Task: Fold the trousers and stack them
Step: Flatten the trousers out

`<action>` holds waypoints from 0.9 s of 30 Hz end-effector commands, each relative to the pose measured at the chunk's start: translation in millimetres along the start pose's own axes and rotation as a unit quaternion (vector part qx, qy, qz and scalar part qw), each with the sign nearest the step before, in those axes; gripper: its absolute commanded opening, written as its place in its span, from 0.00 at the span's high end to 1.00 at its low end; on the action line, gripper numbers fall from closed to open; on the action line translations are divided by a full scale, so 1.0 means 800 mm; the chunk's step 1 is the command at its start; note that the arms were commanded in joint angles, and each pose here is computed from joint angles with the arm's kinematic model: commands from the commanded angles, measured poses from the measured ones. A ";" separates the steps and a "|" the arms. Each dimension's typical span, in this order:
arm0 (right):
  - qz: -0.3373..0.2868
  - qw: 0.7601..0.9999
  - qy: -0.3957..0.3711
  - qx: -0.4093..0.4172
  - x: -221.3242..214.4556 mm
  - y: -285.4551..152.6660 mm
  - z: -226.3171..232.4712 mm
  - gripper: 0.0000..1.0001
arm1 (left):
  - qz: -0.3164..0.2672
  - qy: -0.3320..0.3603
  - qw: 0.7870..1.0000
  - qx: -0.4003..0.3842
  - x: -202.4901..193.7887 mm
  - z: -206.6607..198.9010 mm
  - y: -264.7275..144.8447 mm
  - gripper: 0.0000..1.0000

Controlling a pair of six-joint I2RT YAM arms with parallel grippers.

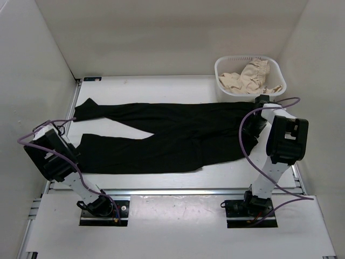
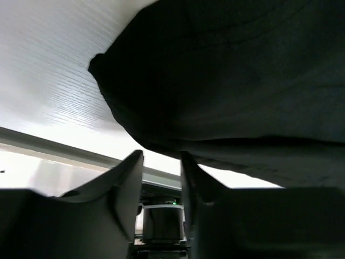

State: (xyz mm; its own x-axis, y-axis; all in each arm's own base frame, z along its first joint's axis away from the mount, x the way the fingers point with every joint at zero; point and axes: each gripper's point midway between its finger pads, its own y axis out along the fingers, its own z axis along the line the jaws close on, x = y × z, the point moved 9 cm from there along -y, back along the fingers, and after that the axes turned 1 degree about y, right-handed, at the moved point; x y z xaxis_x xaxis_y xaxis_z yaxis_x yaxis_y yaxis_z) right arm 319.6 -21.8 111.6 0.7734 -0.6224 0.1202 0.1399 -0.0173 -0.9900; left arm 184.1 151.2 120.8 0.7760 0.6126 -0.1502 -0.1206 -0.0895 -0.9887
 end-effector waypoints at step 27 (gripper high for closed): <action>-0.051 0.995 0.065 -0.055 -0.130 -0.066 -0.100 1.00 | -0.069 -0.055 0.996 -0.014 0.043 0.037 -0.021 0.31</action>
State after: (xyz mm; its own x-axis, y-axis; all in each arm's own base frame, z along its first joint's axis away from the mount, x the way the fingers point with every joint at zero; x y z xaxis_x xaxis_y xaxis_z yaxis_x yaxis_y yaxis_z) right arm 185.8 -17.4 154.4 0.6899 -0.6834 0.2388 0.1747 -0.1629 -0.9710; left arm 183.7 194.5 128.9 0.7114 0.7020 -0.0330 -0.0631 0.0171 -0.9979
